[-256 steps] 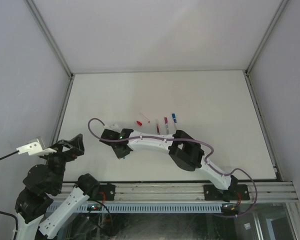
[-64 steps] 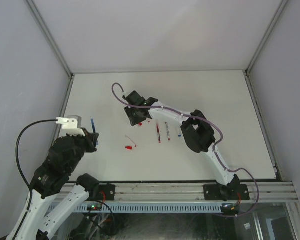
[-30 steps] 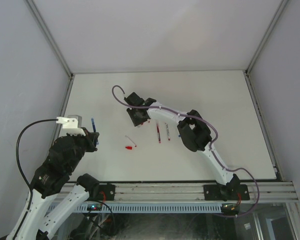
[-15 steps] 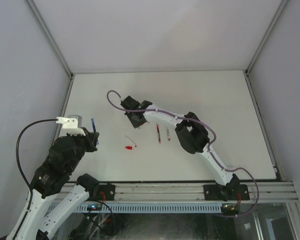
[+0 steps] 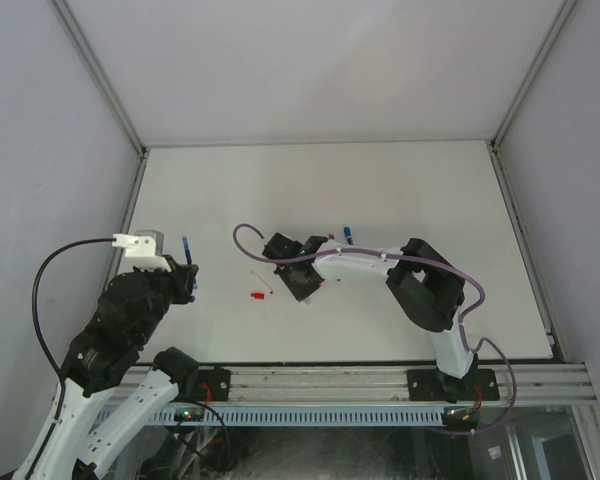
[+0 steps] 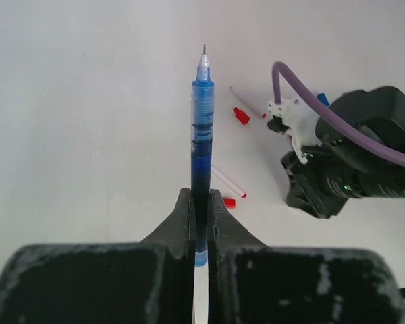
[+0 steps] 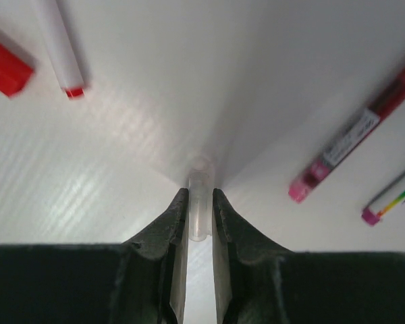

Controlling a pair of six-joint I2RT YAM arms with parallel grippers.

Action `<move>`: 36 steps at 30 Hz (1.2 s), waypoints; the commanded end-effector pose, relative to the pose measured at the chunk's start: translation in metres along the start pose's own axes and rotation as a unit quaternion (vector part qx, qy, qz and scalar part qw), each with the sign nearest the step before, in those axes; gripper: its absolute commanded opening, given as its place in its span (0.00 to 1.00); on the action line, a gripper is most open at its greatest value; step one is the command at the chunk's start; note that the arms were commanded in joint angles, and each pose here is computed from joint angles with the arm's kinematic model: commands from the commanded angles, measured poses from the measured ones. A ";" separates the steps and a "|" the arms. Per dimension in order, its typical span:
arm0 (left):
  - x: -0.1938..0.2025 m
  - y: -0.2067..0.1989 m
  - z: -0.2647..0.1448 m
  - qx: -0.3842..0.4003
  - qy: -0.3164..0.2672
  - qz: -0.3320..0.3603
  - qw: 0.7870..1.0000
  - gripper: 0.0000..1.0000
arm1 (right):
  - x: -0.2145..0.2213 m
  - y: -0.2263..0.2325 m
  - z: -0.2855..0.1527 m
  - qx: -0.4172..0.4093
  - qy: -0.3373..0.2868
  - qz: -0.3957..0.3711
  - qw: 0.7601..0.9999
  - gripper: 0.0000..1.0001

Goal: Insert the pens into the pen caps
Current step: Move the pen cap to the center of the board.

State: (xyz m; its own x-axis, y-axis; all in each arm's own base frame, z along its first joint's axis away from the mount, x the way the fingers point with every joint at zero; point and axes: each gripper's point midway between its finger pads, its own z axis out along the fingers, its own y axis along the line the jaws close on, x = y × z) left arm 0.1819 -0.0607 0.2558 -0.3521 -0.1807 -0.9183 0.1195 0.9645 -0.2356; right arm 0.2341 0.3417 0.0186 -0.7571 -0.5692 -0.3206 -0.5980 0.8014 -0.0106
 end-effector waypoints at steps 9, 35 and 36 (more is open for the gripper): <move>-0.009 -0.004 0.001 0.010 -0.018 0.002 1.000 0.00 | 0.041 0.005 -0.033 -0.005 -0.006 0.064 0.998 0.11; -0.009 -0.005 0.000 0.014 -0.020 0.002 1.000 0.00 | 0.075 0.008 -0.026 -0.024 0.066 0.057 0.996 0.23; -0.009 -0.004 0.000 0.014 -0.020 0.002 1.000 0.00 | 0.076 0.009 -0.026 -0.026 0.070 0.056 0.996 0.23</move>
State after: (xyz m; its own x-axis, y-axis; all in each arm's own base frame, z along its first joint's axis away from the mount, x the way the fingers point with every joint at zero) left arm 0.1809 -0.0630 0.2561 -0.3547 -0.1805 -0.9174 0.1331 0.9614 -0.2407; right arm 0.1680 0.3011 0.0191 -0.8388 -0.5055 -0.2024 -0.5251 0.8492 0.0555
